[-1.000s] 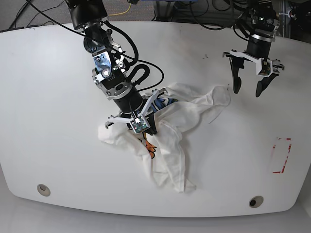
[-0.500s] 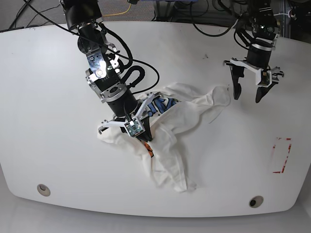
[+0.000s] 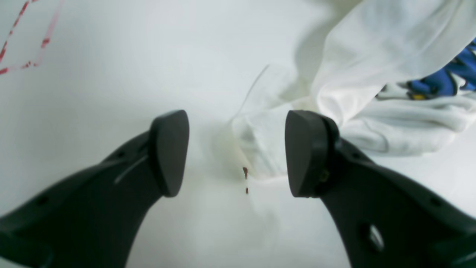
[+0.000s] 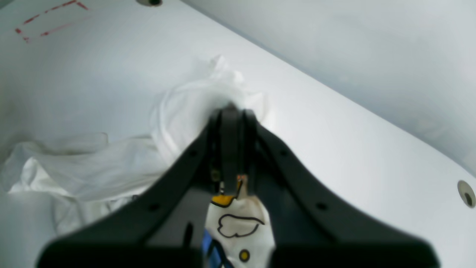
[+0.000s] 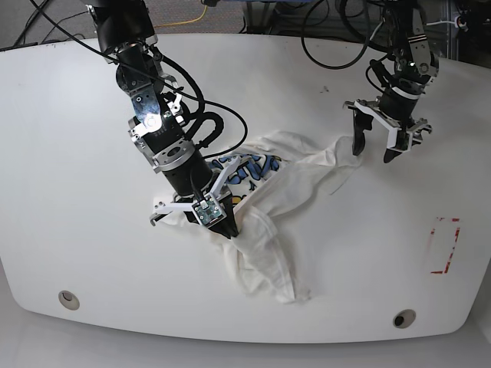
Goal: Layout the t-shirt on the table in an organized manner, then fold the t-shirt properly
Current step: 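Move the left gripper down and grasp the t-shirt edge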
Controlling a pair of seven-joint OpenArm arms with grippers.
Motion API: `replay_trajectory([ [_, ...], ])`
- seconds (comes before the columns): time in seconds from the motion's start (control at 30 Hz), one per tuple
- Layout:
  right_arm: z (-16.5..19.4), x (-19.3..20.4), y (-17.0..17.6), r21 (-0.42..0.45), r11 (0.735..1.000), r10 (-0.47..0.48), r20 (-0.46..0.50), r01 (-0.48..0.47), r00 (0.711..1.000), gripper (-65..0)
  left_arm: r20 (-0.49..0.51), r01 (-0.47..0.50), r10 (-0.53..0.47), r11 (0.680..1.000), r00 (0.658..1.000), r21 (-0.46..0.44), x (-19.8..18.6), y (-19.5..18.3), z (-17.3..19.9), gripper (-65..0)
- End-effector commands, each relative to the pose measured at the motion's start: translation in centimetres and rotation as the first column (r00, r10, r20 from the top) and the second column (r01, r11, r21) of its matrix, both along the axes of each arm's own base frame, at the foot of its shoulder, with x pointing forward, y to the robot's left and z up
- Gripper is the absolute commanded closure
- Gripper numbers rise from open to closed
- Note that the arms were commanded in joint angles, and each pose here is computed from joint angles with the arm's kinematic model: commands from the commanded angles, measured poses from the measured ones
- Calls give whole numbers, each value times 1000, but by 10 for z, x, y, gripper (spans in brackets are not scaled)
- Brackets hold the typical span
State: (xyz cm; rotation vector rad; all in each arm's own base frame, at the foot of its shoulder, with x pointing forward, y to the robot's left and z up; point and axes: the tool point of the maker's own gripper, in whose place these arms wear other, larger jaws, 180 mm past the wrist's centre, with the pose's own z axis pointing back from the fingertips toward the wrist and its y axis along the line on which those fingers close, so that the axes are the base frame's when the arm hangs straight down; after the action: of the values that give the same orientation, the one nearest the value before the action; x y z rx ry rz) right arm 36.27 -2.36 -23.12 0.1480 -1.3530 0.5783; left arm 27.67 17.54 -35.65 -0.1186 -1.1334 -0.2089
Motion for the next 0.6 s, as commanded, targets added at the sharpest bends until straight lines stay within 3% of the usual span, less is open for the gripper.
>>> replay_trajectory([
  [0.0,22,4,1,21,1000,5,68,-6,998,-3,35,0,1,1000,999,-20,4,0,8,-389],
  [0.57,20,4,-2,12,1000,9,64,-9,998,-3,-59,-59,44,960,997,-272,6,-12,-15,-389],
])
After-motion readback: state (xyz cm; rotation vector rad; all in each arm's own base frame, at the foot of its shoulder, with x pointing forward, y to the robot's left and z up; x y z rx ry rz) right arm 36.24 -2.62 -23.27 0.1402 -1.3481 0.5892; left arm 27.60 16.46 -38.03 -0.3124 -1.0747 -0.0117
